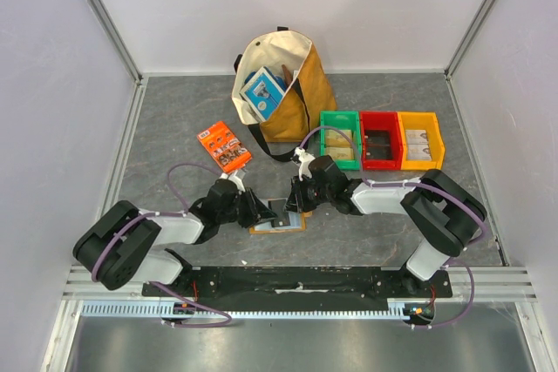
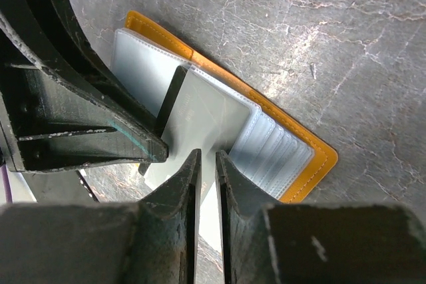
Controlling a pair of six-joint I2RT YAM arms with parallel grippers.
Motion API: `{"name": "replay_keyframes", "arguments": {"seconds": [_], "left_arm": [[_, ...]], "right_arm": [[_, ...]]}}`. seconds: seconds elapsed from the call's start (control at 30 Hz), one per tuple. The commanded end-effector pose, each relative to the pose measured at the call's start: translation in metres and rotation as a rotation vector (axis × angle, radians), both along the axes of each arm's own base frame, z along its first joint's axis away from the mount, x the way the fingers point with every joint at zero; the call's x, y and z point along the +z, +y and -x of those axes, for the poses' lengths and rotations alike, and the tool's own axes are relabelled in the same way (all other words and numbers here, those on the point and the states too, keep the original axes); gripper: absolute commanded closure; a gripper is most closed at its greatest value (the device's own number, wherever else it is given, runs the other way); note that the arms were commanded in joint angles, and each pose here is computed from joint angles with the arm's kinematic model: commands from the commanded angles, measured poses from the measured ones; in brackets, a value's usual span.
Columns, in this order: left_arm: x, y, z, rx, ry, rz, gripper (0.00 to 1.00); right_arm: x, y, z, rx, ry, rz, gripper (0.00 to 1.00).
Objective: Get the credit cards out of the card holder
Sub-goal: Remove the credit card from the card holder.
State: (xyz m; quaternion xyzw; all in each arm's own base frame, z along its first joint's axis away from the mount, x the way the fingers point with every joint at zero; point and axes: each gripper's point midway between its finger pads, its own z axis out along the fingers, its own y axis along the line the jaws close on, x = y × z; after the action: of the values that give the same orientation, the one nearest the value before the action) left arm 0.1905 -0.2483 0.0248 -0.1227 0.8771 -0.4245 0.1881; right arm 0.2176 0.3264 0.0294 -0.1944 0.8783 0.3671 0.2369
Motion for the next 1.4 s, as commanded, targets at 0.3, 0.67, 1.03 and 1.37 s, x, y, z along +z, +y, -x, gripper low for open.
{"name": "replay_keyframes", "arguments": {"seconds": [0.3,0.67,1.03,1.37], "left_arm": [[0.011,0.002,0.004,0.010,-0.001,0.064,0.87],[0.007,0.013,0.007,0.054,0.030,0.074,0.98],[-0.006,0.028,0.017,0.089,0.072,0.033,0.98],[-0.008,0.041,0.017,0.123,0.056,-0.024,0.98]], "right_arm": [[-0.044,-0.032,0.015,-0.028,0.087,0.191,0.82],[-0.055,-0.043,0.015,-0.047,0.115,0.232,0.88],[-0.063,-0.056,0.014,-0.066,0.136,0.274,0.91],[-0.061,-0.058,0.013,-0.051,0.137,0.277,0.94]]}}
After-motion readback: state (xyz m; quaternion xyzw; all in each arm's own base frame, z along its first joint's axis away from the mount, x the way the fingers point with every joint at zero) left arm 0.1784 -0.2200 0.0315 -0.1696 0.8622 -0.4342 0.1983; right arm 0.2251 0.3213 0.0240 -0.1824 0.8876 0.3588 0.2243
